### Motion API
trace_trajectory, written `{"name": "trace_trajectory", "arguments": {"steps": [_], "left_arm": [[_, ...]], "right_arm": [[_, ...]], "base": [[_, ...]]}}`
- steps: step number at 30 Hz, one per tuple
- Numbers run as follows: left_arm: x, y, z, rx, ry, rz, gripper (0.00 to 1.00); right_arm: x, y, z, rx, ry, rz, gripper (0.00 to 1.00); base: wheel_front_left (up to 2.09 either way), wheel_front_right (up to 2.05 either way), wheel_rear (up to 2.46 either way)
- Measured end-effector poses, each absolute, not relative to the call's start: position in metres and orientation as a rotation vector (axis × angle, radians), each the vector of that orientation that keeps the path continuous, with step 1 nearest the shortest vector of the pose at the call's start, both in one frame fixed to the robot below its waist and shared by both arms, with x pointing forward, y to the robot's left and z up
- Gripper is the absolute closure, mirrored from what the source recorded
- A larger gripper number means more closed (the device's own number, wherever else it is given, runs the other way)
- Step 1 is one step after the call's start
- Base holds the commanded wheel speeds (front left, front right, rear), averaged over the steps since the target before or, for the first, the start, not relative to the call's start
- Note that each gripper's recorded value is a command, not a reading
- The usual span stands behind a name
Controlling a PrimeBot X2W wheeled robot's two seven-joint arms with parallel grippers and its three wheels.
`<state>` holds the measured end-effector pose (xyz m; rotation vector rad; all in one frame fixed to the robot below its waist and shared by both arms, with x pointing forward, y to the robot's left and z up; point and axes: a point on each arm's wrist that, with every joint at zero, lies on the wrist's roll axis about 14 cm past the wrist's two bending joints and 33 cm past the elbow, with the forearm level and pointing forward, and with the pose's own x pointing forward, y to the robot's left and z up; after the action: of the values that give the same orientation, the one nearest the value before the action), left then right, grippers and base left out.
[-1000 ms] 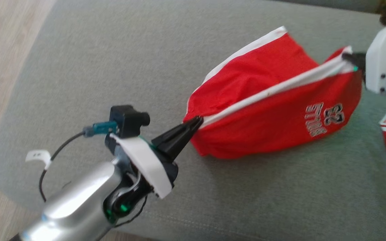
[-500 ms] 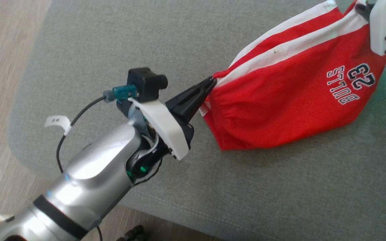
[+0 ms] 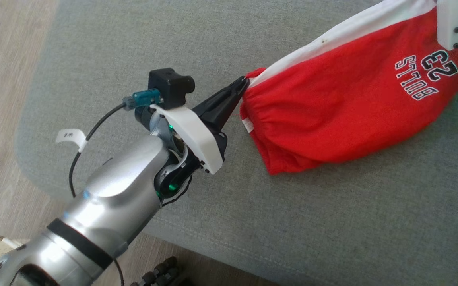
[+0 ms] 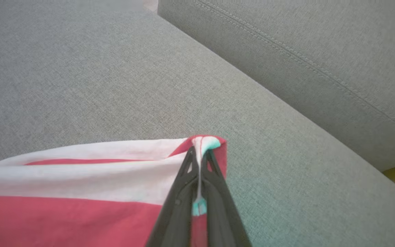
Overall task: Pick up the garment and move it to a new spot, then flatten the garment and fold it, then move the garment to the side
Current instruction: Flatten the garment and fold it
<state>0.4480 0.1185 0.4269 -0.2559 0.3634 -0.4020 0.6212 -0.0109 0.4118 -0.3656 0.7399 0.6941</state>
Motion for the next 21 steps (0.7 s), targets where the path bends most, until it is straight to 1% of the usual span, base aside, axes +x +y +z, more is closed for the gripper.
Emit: {"name": "trace_trajectory", "arguments": {"steps": [4,5,6,7,8,9,15,21], "left_arm": [[0.447,0.122,0.42,-0.232,0.374,-0.392,1.0],[0.448,0.121,0.42,-0.231,0.371,-0.391,1.0],[0.448,0.121,0.419,-0.231,0.373,-0.389,1.0],[0.449,0.121,0.418,-0.232,0.372,-0.386,0.63],[0.449,0.121,0.417,-0.23,0.372,-0.384,0.03],[0.449,0.122,0.416,-0.227,0.376,-0.383,0.0],[0.448,0.127,0.413,-0.211,0.381,-0.365,0.0],[0.454,0.136,0.429,-0.201,0.328,-0.33,0.0]], "right_arm": [[0.624,-0.008,0.411,-0.334,0.733,0.694,1.0],[0.624,-0.008,0.409,-0.329,0.736,0.695,0.82],[0.624,-0.008,0.408,-0.316,0.737,0.694,0.0],[0.624,-0.008,0.407,-0.307,0.736,0.692,0.0],[0.625,-0.009,0.406,-0.307,0.736,0.69,0.0],[0.625,-0.01,0.405,-0.306,0.735,0.688,0.0],[0.63,-0.021,0.408,-0.315,0.699,0.653,0.0],[0.636,-0.036,0.437,-0.292,0.589,0.6,0.0]], "base": [[0.0,0.0,0.0],[0.0,0.0,0.0],[0.0,0.0,0.0],[0.0,0.0,0.0],[0.0,0.0,0.0],[0.0,0.0,0.0],[0.0,0.0,0.0],[0.0,0.0,0.0]]}}
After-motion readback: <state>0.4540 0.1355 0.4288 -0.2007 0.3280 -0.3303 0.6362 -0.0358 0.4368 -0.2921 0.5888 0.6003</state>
